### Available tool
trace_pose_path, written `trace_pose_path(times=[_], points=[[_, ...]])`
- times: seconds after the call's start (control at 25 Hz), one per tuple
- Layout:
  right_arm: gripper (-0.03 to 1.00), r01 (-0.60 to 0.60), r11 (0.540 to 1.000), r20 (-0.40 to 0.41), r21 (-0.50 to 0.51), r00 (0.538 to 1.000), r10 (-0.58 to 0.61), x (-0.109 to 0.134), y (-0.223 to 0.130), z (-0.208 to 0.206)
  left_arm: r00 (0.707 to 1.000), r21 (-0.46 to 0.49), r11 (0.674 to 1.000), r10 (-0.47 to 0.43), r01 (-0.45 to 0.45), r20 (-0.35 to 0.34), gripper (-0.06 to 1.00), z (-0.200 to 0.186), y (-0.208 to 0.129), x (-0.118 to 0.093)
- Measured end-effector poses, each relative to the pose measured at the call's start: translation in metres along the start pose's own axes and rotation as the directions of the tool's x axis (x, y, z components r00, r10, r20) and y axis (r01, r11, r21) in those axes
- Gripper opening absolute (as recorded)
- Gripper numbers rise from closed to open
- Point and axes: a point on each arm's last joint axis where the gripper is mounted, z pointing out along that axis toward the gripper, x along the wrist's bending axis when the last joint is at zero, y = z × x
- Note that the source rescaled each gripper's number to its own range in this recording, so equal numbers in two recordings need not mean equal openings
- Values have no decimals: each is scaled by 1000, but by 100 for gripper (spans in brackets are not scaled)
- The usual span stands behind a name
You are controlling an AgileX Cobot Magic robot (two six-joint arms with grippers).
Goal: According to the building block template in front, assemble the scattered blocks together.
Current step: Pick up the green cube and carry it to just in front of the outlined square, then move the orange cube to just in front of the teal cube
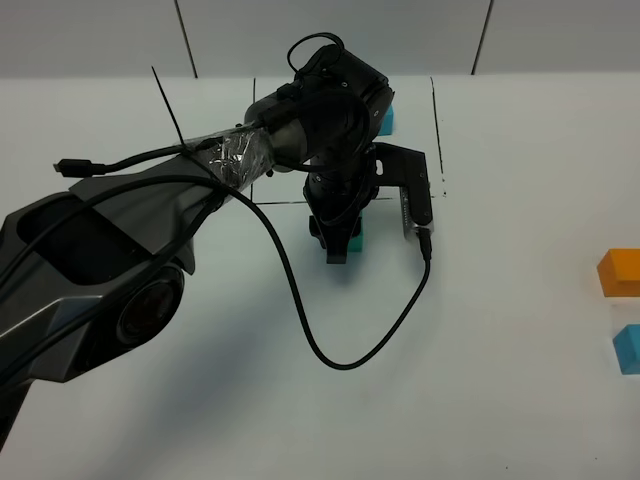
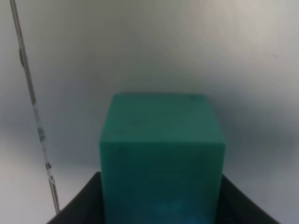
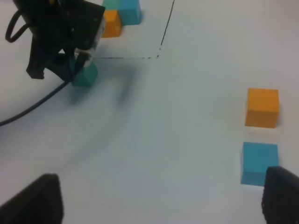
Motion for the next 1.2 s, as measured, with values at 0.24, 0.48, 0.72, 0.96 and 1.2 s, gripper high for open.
trace_pose_path(times=[0.24,0.48,0.72,0.96,1.2], points=[[73,0,1000,0,0,1000,0,0,0,0,1000,-26,1000,-10,10,24,0,0,2,-2],[73,0,1000,0,0,1000,0,0,0,0,999,-45,999,-21,23,43,0,0,2,-2],[73,0,1000,0,0,1000,0,0,0,0,999,-38,999,-19,21,45,23,4,2,-2],[73,0,1000,0,0,1000,0,0,0,0,1000,-19,1000,-15,14,-9,81,-10,-3,2],[73,0,1000,0,0,1000,0,0,0,0,979,-97,979,-187,180,-76,99,-62,-9,3]])
